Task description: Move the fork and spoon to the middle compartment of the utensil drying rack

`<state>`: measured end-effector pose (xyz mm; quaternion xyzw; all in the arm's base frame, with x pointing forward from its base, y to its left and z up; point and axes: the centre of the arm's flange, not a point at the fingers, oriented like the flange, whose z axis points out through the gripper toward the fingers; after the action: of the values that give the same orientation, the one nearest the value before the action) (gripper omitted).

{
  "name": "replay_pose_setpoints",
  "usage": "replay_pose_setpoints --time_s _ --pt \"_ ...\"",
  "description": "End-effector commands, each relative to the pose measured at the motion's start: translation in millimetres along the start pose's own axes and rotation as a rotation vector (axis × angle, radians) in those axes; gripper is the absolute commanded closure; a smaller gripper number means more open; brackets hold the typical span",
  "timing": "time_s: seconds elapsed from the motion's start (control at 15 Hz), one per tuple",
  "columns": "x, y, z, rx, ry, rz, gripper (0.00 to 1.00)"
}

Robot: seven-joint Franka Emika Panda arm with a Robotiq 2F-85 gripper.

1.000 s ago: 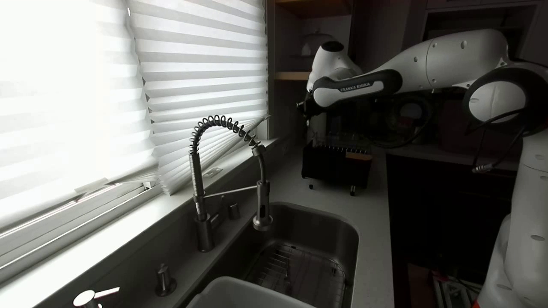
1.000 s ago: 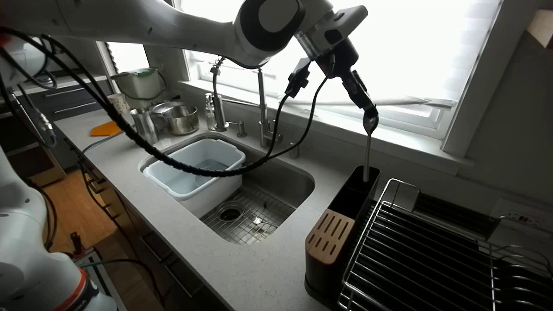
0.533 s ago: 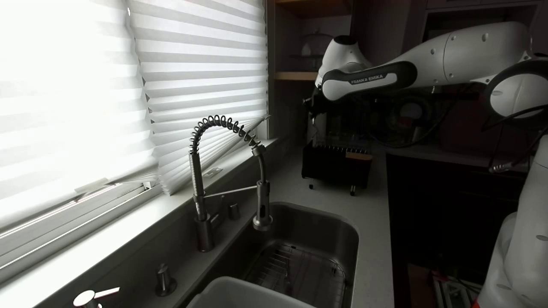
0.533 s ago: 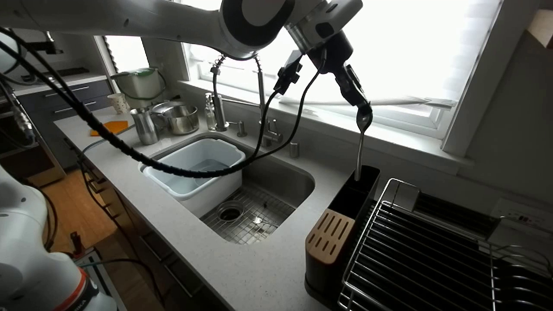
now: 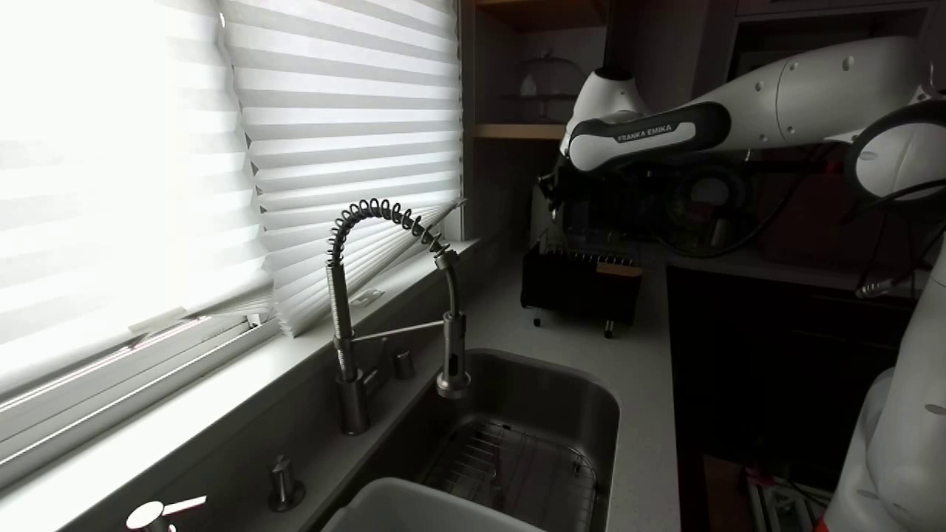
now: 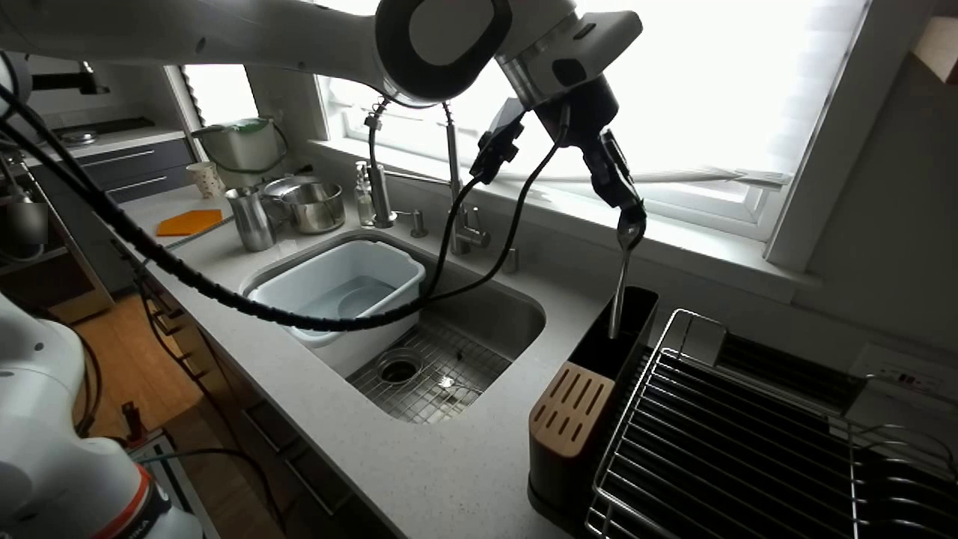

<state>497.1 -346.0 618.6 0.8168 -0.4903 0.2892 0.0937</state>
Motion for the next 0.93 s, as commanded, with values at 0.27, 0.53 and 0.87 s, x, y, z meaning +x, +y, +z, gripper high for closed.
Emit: replay_pose_setpoints --time_s 0.27,0.53,0.87 --pt "-12.5 21.5 26.0 0.004 -0.078 0.000 0.98" --pt "-20.4 24.3 45.6 0.003 -0.117 0.011 0.98" --pt "-25.0 27.8 63.8 -0.039 -0.129 0.014 0.98"
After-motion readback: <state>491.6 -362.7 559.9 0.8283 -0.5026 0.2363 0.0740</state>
